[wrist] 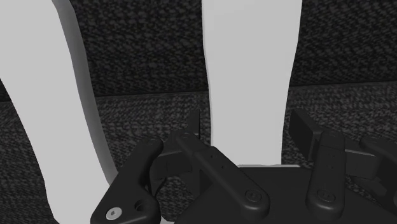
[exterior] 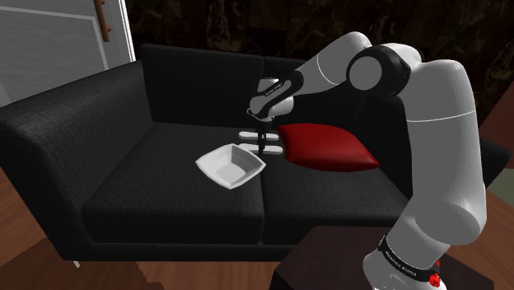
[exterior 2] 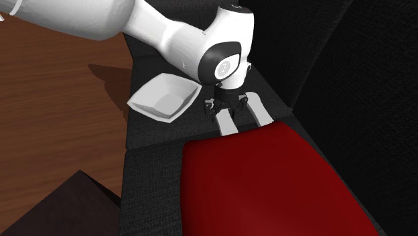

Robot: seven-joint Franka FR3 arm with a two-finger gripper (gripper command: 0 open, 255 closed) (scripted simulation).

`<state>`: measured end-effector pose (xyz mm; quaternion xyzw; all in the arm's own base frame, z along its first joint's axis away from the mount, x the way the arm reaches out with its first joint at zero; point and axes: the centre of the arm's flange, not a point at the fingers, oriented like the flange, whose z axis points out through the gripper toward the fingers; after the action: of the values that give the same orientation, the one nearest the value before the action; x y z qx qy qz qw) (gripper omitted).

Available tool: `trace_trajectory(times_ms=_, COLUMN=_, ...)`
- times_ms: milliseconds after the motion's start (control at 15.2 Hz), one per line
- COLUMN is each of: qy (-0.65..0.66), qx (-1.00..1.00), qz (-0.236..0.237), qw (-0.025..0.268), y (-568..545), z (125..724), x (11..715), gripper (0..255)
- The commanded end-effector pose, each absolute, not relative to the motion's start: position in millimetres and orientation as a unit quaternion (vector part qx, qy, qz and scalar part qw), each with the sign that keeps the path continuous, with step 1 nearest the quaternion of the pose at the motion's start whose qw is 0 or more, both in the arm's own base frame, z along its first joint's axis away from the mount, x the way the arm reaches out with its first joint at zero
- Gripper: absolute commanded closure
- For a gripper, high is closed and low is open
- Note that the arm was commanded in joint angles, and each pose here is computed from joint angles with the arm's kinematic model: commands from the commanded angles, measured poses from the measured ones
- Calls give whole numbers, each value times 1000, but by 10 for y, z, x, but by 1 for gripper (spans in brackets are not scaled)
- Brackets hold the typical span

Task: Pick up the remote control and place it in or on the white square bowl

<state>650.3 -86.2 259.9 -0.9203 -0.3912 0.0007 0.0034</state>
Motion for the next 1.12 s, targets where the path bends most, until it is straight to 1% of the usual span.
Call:
trace_trajectory(times_ms=0, qy=-391, qx=-920, qz=0, qw=3, y=-862, z=2654, x=6504, gripper=255)
trace_trajectory(times_ms=1056, qy=-391, qx=-920, qz=0, qw=3, y=-862, z=3499, x=6504, gripper=255)
